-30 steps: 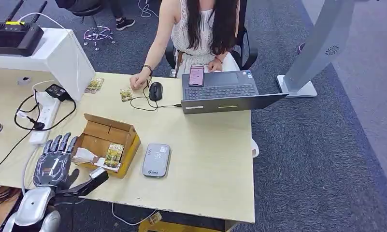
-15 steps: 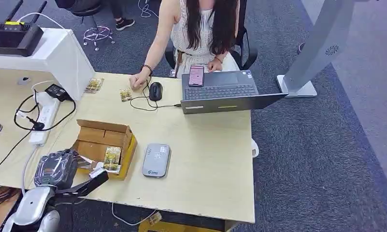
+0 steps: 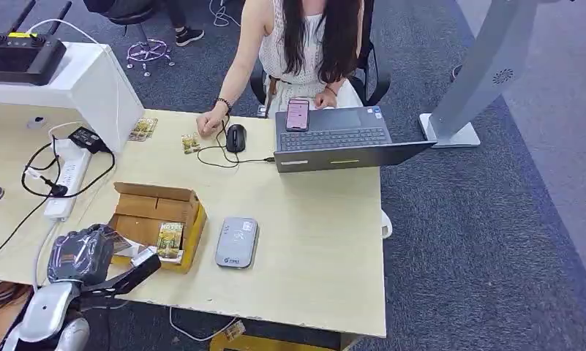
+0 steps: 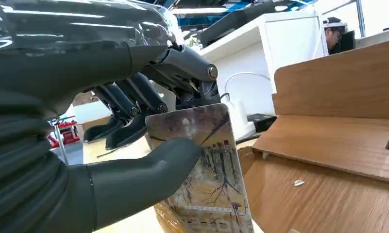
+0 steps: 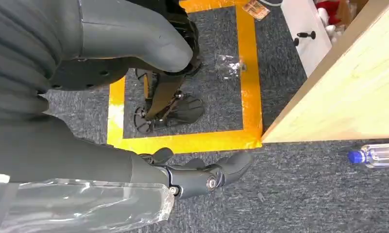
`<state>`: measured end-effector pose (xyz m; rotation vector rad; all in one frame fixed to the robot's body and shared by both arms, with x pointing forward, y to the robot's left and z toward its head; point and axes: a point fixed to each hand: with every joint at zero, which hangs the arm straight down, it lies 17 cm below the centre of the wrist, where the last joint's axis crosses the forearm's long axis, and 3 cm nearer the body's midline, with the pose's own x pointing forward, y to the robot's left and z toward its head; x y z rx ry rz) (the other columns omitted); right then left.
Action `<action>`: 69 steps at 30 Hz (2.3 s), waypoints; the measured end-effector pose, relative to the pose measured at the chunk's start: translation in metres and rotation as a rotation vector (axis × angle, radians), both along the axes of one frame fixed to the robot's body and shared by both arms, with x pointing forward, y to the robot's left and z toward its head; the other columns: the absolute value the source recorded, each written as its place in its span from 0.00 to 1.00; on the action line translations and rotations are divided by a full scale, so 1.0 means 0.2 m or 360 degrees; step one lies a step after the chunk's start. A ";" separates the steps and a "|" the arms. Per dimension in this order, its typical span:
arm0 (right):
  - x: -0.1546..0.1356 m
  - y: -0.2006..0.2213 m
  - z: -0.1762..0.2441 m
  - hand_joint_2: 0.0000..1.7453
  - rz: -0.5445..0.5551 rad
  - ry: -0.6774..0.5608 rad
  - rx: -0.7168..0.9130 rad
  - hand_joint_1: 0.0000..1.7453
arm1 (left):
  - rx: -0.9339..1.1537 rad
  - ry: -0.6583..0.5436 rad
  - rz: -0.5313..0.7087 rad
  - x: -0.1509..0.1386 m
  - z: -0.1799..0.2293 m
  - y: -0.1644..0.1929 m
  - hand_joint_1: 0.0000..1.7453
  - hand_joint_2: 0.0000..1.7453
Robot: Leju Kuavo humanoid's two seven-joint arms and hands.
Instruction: Pass the card to the sensor for recognition and then transmit it.
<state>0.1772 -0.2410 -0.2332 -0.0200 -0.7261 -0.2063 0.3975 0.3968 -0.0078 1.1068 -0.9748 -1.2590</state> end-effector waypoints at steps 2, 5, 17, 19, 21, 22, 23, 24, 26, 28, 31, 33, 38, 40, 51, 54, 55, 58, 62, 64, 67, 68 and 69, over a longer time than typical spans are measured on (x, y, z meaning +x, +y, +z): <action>0.00 0.00 0.00 1.00 -0.0001 0.0000 0.0000 0.00 | 0.0005 -0.0009 -0.0004 0.00 0.01 0.00 1.00 1.00; 0.00 0.00 0.00 1.00 -0.0001 0.0000 0.0000 0.00 | 0.0014 -0.0060 -0.0023 0.02 0.05 -0.02 1.00 1.00; 0.07 0.03 0.02 1.00 0.0058 -0.0038 -0.0007 0.00 | 0.0071 -0.0734 -0.0206 0.43 0.76 -0.34 1.00 1.00; 0.09 0.03 0.03 1.00 0.0061 -0.0044 -0.0006 0.00 | 0.0068 -0.0793 -0.0218 0.52 0.88 -0.41 1.00 1.00; 0.11 0.04 0.03 1.00 0.0068 -0.0049 -0.0004 0.00 | 0.0073 -0.0839 -0.0233 0.59 0.99 -0.47 1.00 1.00; 0.11 0.04 0.03 1.00 0.0075 -0.0048 -0.0004 0.00 | 0.0083 -0.0864 -0.0236 0.63 1.05 -0.49 1.00 1.00; 0.11 0.05 0.03 1.00 0.0084 -0.0043 -0.0004 0.00 | 0.0097 -0.0876 -0.0244 0.66 1.09 -0.51 1.00 1.00; 0.11 0.05 0.03 1.00 0.0092 -0.0043 -0.0005 0.00 | 0.0109 -0.0886 -0.0244 0.69 1.13 -0.51 1.00 1.00; 0.12 0.06 0.03 1.00 0.0104 -0.0042 -0.0005 0.00 | 0.0150 -0.0874 -0.0259 0.76 1.18 -0.53 1.00 1.00; 0.12 0.06 0.03 1.00 0.0118 -0.0038 -0.0005 0.00 | 0.0176 -0.0847 -0.0266 0.85 1.24 -0.54 1.00 1.00; 0.12 0.07 0.03 1.00 0.0123 -0.0031 -0.0001 0.00 | 0.0193 -0.0861 -0.0267 0.93 1.33 -0.54 1.00 1.00; 0.11 0.07 0.03 1.00 0.0123 -0.0028 0.0002 0.00 | 0.0195 -0.0864 -0.0264 0.96 1.36 -0.54 1.00 1.00; 0.11 0.08 0.03 1.00 0.0121 -0.0016 0.0007 0.00 | 0.0192 -0.0858 -0.0256 1.01 1.40 -0.53 0.00 1.00; 0.10 0.08 0.02 1.00 0.0122 -0.0015 0.0008 0.00 | 0.0176 -0.0862 -0.0255 1.01 1.40 -0.53 0.00 1.00; 0.09 0.08 0.02 1.00 0.0112 -0.0010 0.0013 0.00 | 0.0024 -0.0898 -0.0243 0.98 1.40 -0.53 0.00 1.00; 0.09 0.08 0.02 1.00 0.0090 -0.0014 0.0014 0.00 | -0.0074 -0.0947 -0.0303 0.91 1.39 -0.57 0.00 1.00; 0.08 0.07 0.02 1.00 0.0076 -0.0015 0.0017 0.00 | -0.0134 -0.0974 -0.0340 0.87 1.38 -0.60 0.00 1.00; 0.05 0.05 0.02 1.00 0.0019 -0.0023 0.0019 0.00 | -0.0354 -0.1026 -0.0452 0.67 1.31 -0.67 0.00 1.00; -0.02 0.01 0.01 1.00 -0.0075 -0.0019 0.0023 0.00 | -0.0773 -0.1028 -0.0539 0.34 1.17 -0.66 0.00 1.00; -0.04 -0.01 0.00 1.00 -0.0118 -0.0016 0.0024 0.00 | -0.0977 -0.1019 -0.0535 0.19 1.12 -0.57 0.00 1.00; -0.07 -0.05 0.00 1.00 -0.0190 -0.0013 0.0023 0.00 | -0.1269 -0.1017 -0.0521 -0.03 1.08 -0.38 0.00 1.00; -0.08 -0.06 0.00 1.00 -0.0213 -0.0015 0.0023 0.00 | -0.1373 -0.1024 -0.0514 -0.10 1.08 -0.30 0.00 1.00; -0.08 -0.07 0.00 1.00 -0.0230 -0.0019 0.0020 0.00 | -0.1451 -0.1022 -0.0500 -0.15 1.08 -0.21 0.00 1.00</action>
